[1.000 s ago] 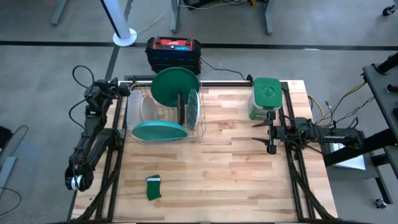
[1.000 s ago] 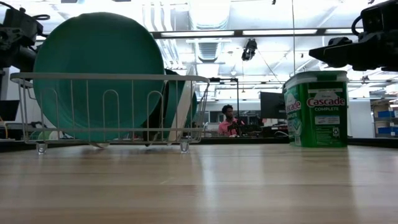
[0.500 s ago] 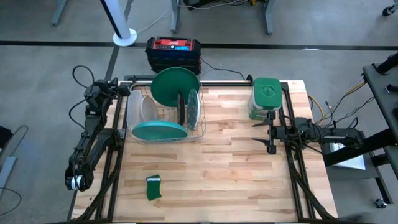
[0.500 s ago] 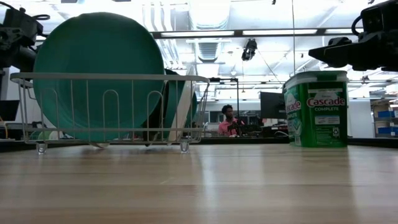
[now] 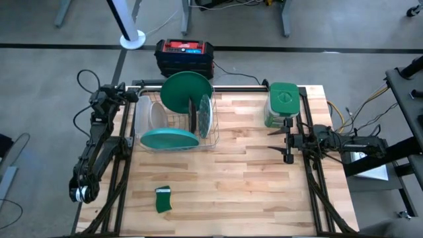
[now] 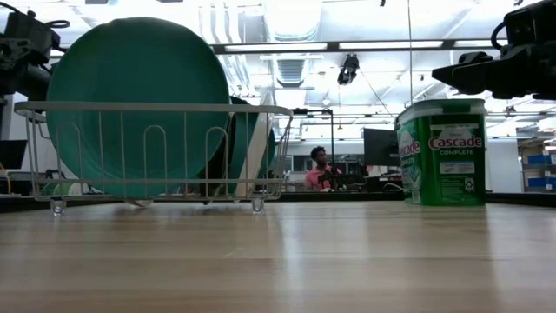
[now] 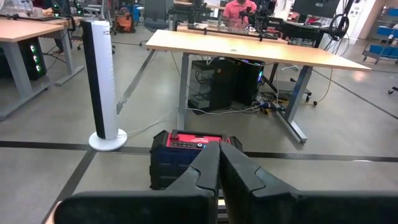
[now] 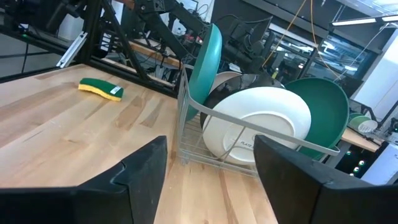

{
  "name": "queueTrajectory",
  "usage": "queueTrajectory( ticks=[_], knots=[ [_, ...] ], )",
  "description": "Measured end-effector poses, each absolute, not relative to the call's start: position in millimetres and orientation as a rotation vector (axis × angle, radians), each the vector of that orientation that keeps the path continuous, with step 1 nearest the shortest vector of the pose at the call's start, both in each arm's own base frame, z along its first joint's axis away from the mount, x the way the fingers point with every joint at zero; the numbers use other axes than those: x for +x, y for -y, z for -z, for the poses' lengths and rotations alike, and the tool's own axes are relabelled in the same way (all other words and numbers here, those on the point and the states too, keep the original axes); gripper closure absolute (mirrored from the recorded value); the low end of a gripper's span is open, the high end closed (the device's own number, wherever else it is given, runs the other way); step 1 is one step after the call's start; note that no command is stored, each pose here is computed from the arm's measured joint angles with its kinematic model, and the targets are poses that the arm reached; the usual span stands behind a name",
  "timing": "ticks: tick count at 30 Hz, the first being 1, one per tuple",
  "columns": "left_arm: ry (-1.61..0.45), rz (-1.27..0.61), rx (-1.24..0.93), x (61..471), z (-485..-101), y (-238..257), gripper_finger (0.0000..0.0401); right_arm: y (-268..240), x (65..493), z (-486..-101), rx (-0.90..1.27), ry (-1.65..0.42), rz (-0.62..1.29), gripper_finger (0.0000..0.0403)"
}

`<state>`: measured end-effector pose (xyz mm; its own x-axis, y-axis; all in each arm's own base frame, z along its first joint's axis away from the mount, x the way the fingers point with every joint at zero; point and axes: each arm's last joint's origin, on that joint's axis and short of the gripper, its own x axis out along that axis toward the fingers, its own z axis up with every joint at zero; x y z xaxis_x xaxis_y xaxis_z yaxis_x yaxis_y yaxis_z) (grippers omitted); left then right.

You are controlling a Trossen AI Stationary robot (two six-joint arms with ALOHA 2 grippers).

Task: Sort dishes
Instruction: Return to Home Position

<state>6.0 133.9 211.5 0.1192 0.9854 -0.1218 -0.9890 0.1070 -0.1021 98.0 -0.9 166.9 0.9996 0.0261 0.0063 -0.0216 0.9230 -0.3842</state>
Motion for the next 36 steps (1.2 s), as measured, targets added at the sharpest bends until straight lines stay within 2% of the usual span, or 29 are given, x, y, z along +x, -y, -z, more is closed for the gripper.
queueTrajectory(
  ticks=[29,36],
  knots=[
    [-0.025,-1.453,-0.173,6.1,-211.5,-133.9,0.0401,0.9,98.0,-166.9,-0.395,0.011,-0.025,0.0139],
    [-0.025,-1.453,-0.173,6.1,-211.5,-133.9,0.0401,0.9,98.0,-166.9,-0.394,0.011,-0.025,0.0147]
  ],
)
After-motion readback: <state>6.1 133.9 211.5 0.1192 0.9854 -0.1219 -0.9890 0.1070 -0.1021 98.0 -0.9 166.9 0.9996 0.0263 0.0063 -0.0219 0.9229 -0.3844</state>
